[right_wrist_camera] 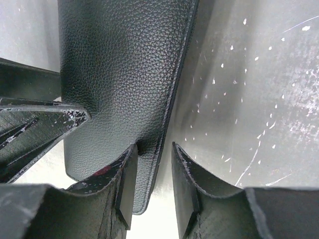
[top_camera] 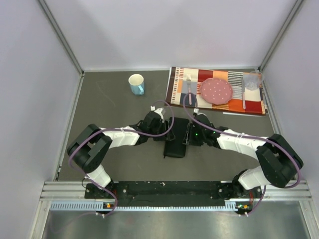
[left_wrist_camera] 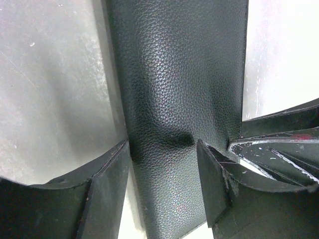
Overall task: Sort the hair-cutting tools
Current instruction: Open the hairdressing tool bag at the center of the board.
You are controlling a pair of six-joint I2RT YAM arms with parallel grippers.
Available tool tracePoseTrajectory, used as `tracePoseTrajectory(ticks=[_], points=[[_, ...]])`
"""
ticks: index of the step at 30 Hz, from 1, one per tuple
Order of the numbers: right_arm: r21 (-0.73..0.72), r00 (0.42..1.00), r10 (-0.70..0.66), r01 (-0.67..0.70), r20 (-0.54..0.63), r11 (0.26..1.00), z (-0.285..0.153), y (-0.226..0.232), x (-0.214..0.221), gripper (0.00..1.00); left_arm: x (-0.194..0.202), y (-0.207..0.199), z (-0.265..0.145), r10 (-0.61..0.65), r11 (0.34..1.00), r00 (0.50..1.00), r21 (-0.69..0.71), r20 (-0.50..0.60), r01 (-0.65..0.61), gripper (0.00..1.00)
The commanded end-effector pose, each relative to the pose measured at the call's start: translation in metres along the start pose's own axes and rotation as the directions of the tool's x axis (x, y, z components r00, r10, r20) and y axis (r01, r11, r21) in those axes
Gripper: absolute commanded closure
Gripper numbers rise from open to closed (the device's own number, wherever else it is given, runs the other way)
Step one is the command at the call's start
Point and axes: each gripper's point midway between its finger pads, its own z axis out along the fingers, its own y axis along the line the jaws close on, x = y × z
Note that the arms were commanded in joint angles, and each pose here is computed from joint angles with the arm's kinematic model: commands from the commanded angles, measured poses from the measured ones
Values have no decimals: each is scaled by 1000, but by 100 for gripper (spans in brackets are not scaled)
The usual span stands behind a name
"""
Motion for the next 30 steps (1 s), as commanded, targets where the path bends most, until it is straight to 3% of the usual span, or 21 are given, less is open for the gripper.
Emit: tracePoseTrajectory(ticks=[1,6,15,25,30], points=[[-55,996,-16,21,86,998,-7,19,-27,67,11,-10,-7,3,999,999,48,-32,-1,40],[-234,990,-49,79,131,969,-25,58,-41,65,13,-13,-11,5,998,999,58,-34,-3,41],[-381,975,-102,172,196,908,-56,100,-61,58,-26,5,-54,39,990,991,-142,128,-20,21],[-541,980,-124,191,159,819,-54,145,-70,57,-76,17,-152,24,957,896,-268,443,107,17],[-598,982,-149,187,113,780,-37,174,-72,57,-77,27,-180,23,951,855,-275,519,141,16]])
